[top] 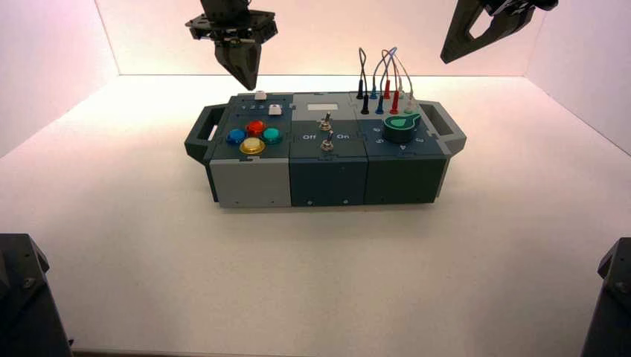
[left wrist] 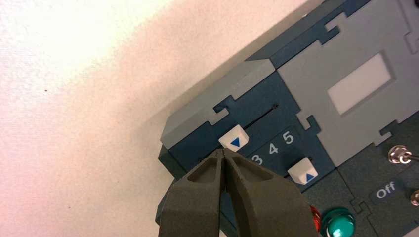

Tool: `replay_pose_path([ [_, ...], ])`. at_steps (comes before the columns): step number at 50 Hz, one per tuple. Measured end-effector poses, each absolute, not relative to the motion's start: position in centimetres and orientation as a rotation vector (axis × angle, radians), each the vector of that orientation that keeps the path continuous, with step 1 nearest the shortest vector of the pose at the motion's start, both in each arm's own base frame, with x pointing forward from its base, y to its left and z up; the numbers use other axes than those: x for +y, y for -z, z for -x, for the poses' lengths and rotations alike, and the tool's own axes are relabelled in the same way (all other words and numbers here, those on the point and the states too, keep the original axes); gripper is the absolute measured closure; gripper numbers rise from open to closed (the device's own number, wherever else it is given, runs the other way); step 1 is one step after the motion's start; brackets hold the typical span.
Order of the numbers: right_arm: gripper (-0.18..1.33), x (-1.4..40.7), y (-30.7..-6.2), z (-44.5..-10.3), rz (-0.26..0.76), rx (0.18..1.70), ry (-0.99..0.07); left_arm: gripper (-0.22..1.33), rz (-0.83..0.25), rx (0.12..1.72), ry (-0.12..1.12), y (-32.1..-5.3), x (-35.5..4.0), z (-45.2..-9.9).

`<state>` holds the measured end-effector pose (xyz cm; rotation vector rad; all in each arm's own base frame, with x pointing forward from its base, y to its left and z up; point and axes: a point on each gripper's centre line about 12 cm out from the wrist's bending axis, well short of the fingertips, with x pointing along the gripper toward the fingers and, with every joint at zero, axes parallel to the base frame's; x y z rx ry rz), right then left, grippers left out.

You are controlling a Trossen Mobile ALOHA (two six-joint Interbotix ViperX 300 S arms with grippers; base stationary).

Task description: Move the top slider to position 3.

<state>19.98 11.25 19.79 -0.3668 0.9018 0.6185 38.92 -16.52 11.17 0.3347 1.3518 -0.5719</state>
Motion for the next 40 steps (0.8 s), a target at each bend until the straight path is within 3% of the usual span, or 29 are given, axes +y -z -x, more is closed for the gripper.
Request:
replay_pose_path([
  [40, 1.28, 11.24, -19.78, -19.98, 0.376, 0.9, -0.619, 1.27, -0.334, 1.371, 0.57, -10.22, -16.54, -38.99],
])
